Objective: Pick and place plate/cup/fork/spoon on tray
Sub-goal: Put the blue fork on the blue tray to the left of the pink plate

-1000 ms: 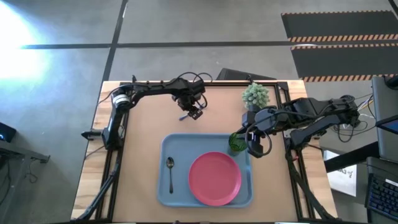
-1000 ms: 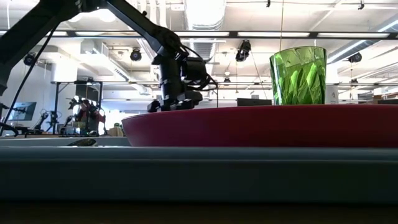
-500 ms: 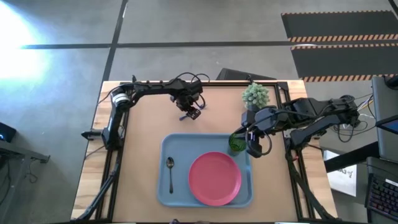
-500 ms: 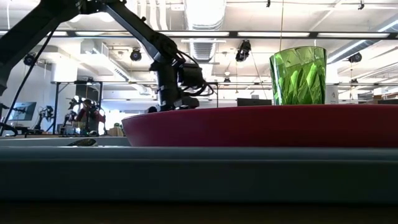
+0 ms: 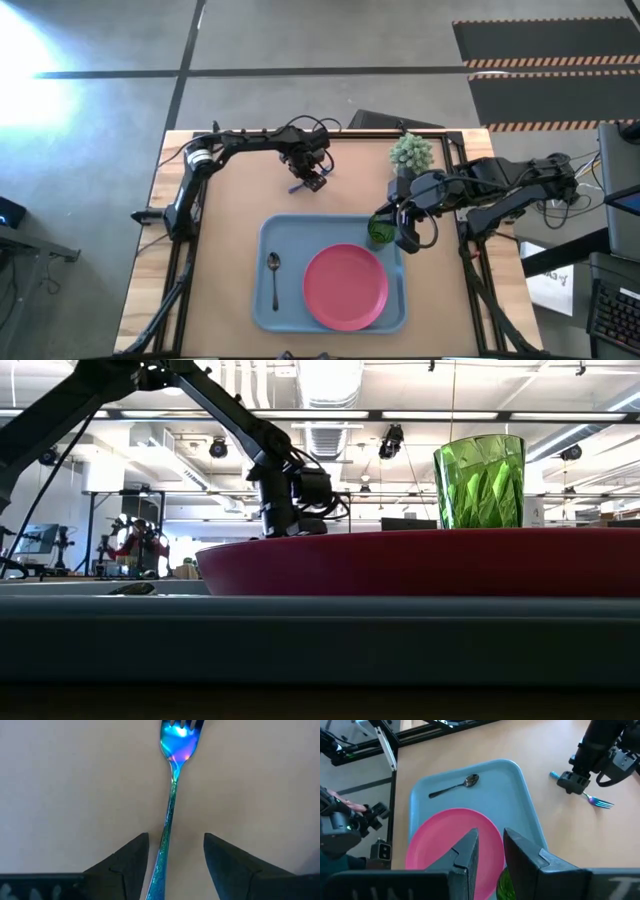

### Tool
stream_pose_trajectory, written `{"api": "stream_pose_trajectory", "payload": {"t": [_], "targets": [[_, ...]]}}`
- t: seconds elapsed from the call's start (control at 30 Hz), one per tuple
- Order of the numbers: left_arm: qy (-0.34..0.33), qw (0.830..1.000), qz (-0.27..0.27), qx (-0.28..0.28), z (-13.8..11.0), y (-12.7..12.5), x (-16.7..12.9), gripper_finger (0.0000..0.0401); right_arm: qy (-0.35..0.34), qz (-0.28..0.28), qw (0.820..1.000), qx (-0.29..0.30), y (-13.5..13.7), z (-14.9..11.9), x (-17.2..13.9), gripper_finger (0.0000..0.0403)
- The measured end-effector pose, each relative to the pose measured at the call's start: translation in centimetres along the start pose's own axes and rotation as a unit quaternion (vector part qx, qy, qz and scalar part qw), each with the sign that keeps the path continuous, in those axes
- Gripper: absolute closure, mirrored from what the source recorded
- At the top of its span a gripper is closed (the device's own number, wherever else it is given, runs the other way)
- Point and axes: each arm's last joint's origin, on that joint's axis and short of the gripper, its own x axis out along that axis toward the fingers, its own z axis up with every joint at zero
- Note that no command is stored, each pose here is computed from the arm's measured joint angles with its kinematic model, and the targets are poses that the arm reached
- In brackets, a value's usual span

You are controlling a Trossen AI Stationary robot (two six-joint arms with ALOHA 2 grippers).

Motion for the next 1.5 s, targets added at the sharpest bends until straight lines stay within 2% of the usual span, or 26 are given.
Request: {"api": "stream_pose_trajectory", "payload": {"t": [0.1, 0.27, 0.3, 0.6, 0.73, 0.9, 1.03, 1.17, 1.3, 1.5], "targets": [[0.001, 1.000, 0.005, 0.001, 0.0, 0.1, 0.1, 0.0261, 0.000, 0.000, 1.000, 0.000, 0.0, 0.0, 0.0, 0.0323], [-0.004, 0.999, 0.031, 0.019, -0.2, 0.1, 0.5, 0.0378, 0.000, 0.000, 1.000, 0.000, 0.0, 0.0, 0.0, 0.0323], [-0.004, 0.999, 0.032, 0.022, -0.2, 0.1, 0.6, 0.0387, 0.000, 0.000, 1.000, 0.000, 0.0, 0.0, 0.0, 0.0323], [-0.004, 0.999, 0.037, 0.026, -0.6, 0.0, 1.1, 0.0399, 0.000, 0.000, 1.000, -0.002, 0.0, 0.0, 0.0, 0.0323], [-0.013, 0.999, 0.034, 0.005, -0.4, -0.2, 0.2, 0.0399, 0.003, -0.001, 1.000, -0.004, 0.0, 0.0, 0.0, 0.0323], [-0.038, 0.999, 0.017, -0.002, -0.5, -1.0, -2.9, 0.0400, 0.007, 0.000, 1.000, -0.006, 0.0, -0.1, 0.0, 0.0323], [-0.104, 0.995, 0.004, 0.006, -1.7, -2.0, -8.9, 0.0400, 0.019, -0.006, 1.000, -0.008, -0.1, -0.4, 0.0, 0.0323], [-0.139, 0.990, 0.036, -0.003, -4.1, -2.5, -13.4, 0.0401, 0.025, -0.008, 1.000, -0.010, -0.2, -0.5, 0.0, 0.0323], [-0.167, 0.985, 0.043, -0.033, -7.5, -3.1, -18.1, 0.0401, 0.025, -0.008, 0.999, -0.017, -0.2, -0.5, 0.0, 0.0323], [-0.157, 0.983, 0.065, -0.064, -12.5, -4.9, -20.6, 0.0401, 0.025, -0.008, 0.999, -0.034, -0.2, -0.5, 0.0, 0.0323]]}}
